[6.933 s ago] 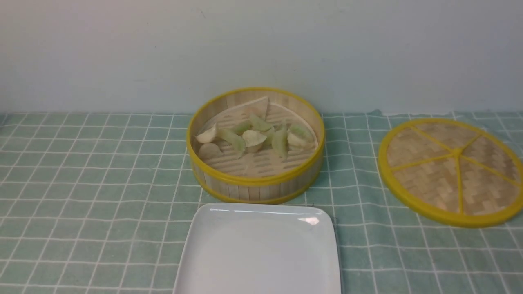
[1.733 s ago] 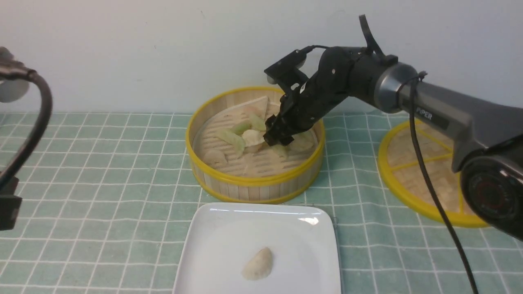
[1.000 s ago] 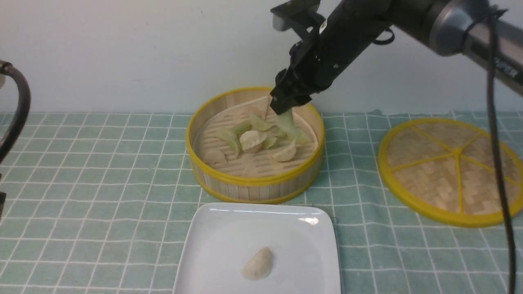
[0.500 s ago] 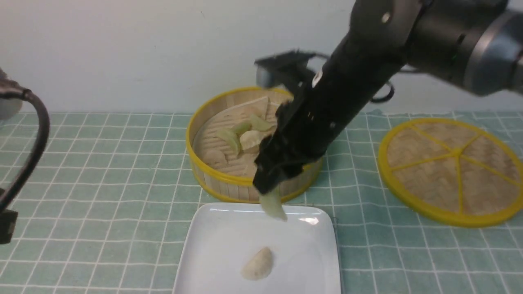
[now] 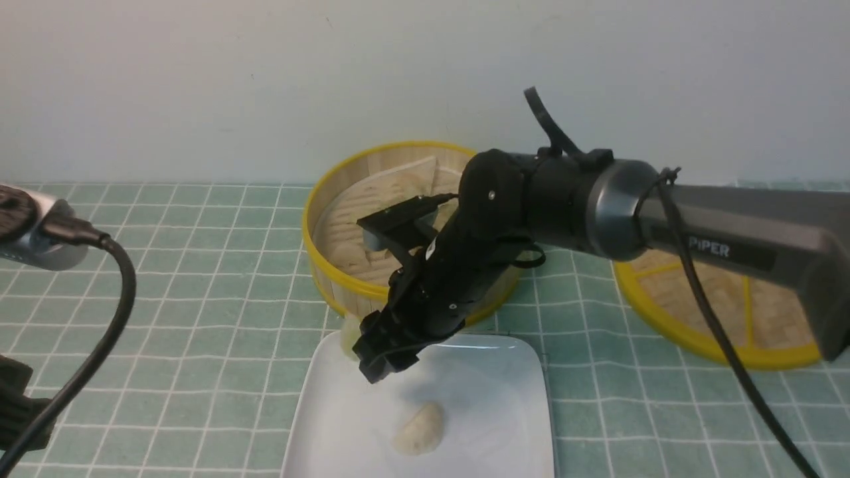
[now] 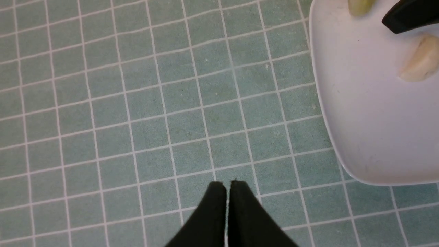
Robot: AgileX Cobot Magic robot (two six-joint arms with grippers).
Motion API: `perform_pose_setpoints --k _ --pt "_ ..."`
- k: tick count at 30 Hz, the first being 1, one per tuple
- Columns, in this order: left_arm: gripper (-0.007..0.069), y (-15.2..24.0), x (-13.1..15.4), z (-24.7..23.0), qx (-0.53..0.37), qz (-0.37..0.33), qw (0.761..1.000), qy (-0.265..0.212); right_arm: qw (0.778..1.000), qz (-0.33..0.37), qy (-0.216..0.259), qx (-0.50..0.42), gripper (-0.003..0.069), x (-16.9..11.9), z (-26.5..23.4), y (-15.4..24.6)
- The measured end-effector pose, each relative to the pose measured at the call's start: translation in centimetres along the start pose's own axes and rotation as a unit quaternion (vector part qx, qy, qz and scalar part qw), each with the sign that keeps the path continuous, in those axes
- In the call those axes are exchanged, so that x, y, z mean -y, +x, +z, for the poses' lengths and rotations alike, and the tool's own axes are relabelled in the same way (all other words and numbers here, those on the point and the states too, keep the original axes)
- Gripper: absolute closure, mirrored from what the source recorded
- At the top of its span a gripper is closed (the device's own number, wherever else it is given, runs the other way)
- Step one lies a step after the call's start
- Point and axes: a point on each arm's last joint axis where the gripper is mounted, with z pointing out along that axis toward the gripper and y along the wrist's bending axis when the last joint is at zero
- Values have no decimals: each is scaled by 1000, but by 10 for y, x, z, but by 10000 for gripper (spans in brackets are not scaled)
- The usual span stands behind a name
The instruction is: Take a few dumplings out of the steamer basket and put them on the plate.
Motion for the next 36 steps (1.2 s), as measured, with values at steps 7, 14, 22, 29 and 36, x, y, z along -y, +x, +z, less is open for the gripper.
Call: perform_pose_setpoints --k 7,14,22,29,36 --pt "631 0 0 0 0 4 1000 0 999 -11 49 1 438 -23 -88 -22" --pt "631 0 0 0 0 12 1000 0 977 -17 174 123 661 -52 -228 -4" --pt "631 -1 0 0 6 12 1000 1 952 12 182 247 672 -91 -330 102" --pt "631 -9 2 0 50 12 999 11 876 -4 187 444 673 -95 -342 211" --pt "631 -17 8 -2 96 3 994 43 763 -36 186 618 673 -85 -309 323"
